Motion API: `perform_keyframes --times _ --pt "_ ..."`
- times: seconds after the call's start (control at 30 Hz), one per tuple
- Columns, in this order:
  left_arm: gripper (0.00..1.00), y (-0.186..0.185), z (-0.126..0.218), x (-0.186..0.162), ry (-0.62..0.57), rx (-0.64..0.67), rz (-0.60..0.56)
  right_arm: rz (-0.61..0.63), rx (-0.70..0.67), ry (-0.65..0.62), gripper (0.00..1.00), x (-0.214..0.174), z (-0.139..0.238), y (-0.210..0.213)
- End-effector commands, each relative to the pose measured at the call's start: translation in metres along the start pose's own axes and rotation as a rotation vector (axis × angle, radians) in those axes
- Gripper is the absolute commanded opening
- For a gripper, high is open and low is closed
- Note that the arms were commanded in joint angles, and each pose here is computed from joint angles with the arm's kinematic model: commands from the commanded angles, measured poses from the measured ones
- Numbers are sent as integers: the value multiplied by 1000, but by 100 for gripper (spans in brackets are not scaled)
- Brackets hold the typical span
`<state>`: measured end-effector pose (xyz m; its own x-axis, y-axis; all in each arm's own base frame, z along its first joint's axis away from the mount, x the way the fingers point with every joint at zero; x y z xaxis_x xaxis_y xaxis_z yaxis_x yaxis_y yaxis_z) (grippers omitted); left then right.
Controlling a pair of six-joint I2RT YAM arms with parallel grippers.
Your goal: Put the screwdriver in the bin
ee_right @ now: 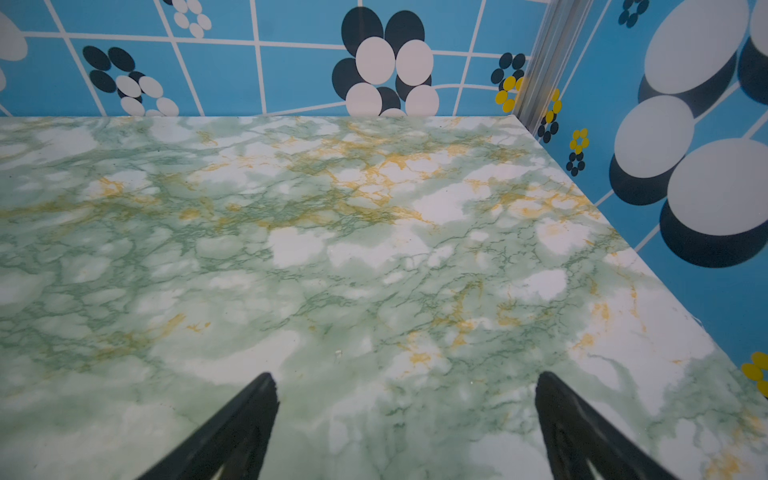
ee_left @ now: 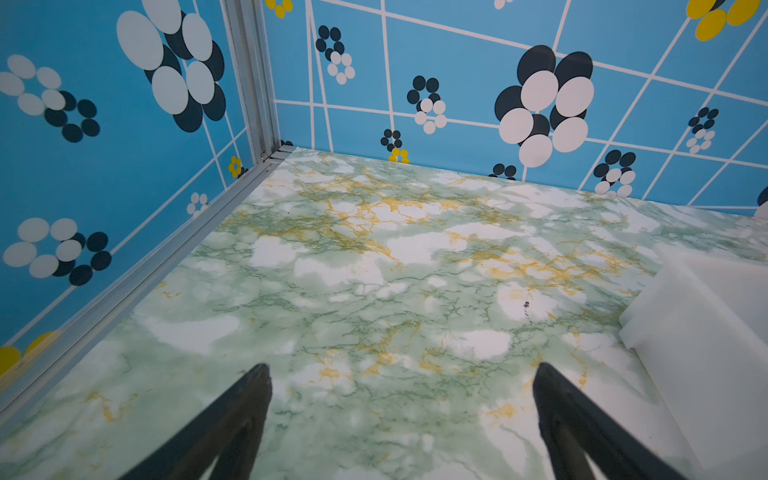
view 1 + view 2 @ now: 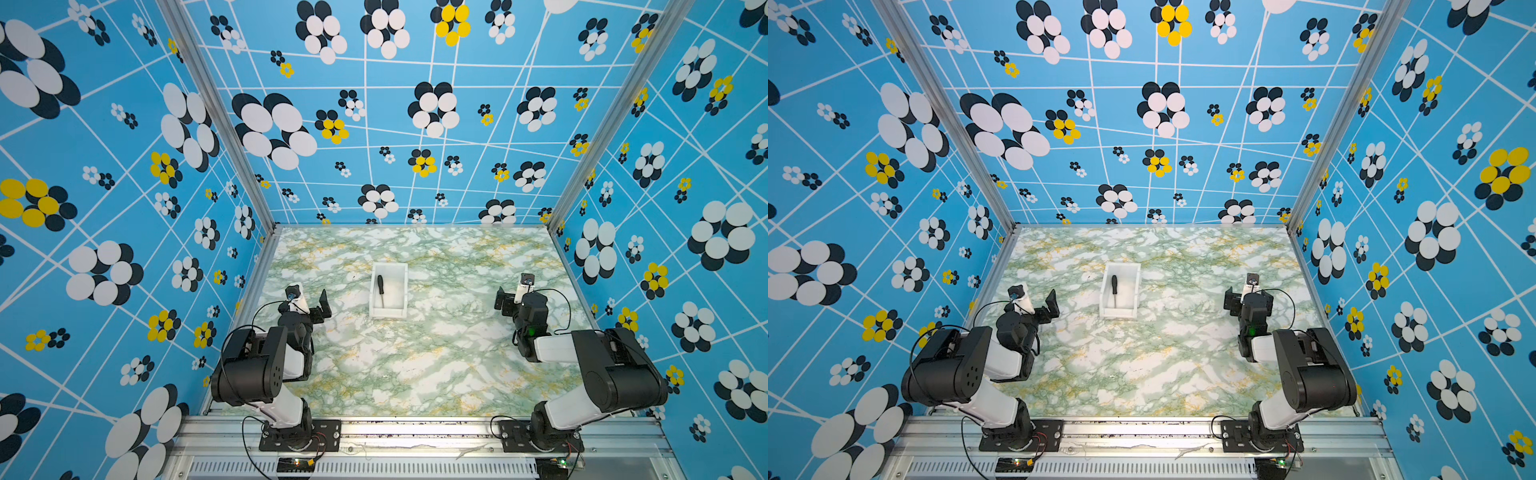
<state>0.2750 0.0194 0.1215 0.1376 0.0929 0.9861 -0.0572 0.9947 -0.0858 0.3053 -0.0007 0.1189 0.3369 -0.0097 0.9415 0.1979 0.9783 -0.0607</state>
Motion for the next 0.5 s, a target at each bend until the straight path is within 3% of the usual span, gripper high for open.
perform_keyframes --times 0.0,0.47 --pt "99 1 2 -2 -5 14 11 -22 9 -23 99 7 -2 0" --pt "99 2 2 -2 -5 17 10 -23 15 -15 99 6 -3 0"
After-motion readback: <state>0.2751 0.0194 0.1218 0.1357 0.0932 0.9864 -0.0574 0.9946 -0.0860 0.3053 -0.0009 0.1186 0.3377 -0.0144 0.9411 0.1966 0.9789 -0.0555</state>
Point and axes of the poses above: each gripper's point midway between its finger pads, its own z axis back along the fingers, its own y axis along the line the jaws close on, x = y × z, the point moved 9 cm from there along z, back along the fingers, and after that the axes turned 2 degrees about -z, right-handed, at the moved point
